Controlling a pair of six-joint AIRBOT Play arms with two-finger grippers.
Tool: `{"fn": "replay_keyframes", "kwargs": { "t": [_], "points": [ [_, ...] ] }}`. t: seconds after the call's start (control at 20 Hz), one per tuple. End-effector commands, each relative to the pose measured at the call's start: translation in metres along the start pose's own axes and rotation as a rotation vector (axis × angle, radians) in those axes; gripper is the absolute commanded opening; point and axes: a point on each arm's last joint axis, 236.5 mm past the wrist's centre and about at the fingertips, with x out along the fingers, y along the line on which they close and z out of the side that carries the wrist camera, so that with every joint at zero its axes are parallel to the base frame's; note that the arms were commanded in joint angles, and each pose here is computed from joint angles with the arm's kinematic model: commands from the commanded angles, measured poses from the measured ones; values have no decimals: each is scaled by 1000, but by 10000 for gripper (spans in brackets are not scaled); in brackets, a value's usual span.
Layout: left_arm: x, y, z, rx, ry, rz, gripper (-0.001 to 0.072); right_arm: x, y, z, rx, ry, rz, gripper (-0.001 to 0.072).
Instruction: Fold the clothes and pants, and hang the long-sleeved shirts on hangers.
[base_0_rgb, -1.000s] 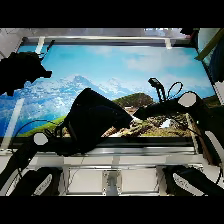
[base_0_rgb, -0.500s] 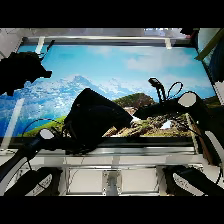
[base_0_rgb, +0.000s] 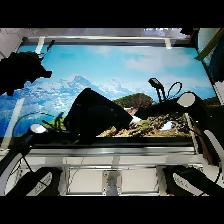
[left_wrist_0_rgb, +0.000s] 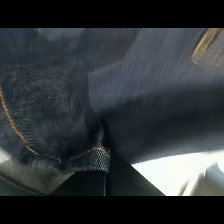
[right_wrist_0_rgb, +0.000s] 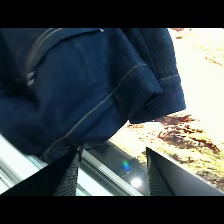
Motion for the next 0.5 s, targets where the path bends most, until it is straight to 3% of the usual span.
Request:
{"fn": "replay_keyframes", "kwargs": {
  "t": [0.0, 0.2, 0.45],
  "points": [
    [-52, 20, 65, -21, -199, 74, 12, 25, 5, -7, 65, 39, 90, 467],
    [-72, 23, 86, -22, -265, 77, 12, 73, 48, -26, 139, 111, 363, 479],
    [-72, 22, 85, -7, -263, 78, 13, 92, 63, -80, 164, 248, 381, 477]
  ]
}}
